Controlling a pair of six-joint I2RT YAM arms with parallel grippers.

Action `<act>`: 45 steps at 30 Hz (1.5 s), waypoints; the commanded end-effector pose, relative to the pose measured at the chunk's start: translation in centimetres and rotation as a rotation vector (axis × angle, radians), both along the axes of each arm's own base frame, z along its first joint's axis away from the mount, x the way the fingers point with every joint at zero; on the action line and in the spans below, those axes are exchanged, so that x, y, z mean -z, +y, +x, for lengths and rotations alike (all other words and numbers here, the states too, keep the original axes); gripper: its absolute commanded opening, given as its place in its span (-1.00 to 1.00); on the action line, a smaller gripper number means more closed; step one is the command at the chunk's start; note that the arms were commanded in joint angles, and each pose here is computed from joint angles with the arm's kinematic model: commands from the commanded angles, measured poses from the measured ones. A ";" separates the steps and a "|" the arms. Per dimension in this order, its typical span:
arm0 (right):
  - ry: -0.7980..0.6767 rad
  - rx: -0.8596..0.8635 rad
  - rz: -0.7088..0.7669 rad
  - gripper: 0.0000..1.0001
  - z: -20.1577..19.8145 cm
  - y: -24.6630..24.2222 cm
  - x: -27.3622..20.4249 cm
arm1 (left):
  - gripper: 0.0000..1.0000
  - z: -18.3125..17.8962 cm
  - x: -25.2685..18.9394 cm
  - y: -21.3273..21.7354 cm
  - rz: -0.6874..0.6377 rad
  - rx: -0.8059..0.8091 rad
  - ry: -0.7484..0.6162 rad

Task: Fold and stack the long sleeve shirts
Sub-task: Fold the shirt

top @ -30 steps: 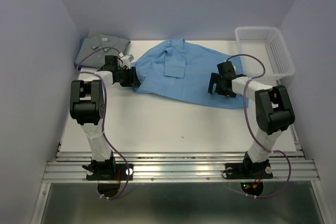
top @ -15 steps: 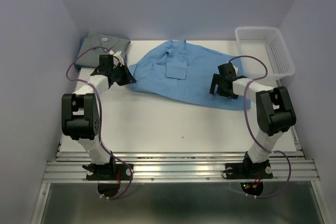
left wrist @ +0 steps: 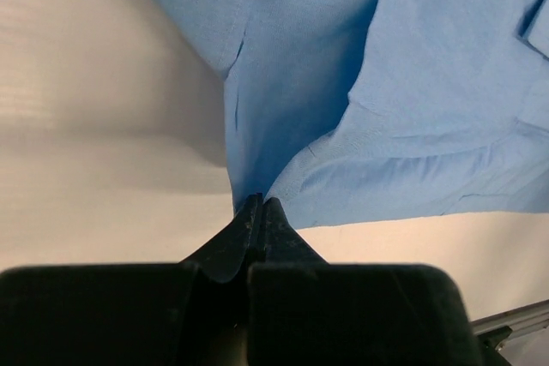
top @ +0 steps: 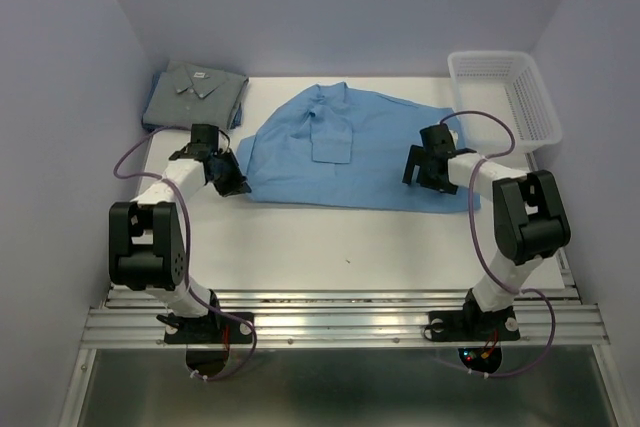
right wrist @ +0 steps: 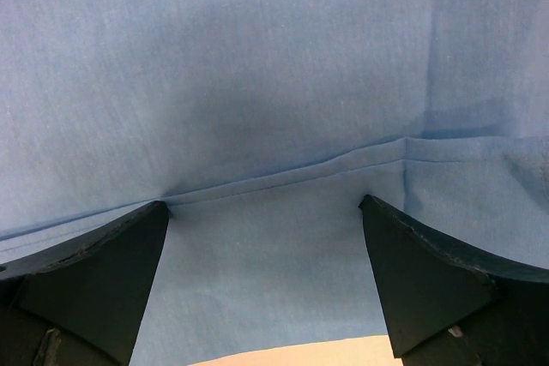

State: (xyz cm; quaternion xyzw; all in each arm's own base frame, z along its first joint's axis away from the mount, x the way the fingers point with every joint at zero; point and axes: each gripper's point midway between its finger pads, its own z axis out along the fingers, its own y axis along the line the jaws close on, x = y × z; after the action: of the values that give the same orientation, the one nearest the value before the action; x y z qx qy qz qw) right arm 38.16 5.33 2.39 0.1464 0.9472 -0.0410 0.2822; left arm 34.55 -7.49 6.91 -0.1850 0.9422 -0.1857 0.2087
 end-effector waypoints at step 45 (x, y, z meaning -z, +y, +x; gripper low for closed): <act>-0.150 -0.591 0.479 1.00 2.8 26.0 -7.5 | 0.97 -3.5 -2.6 -1.8 -0.163 -0.079 -0.152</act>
State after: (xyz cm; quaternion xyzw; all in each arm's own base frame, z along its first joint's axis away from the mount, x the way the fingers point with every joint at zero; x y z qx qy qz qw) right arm 39.91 29.01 8.80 -0.0635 0.9184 0.2448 0.3044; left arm 30.92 -7.94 9.67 -0.2476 0.9019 -0.2311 0.2680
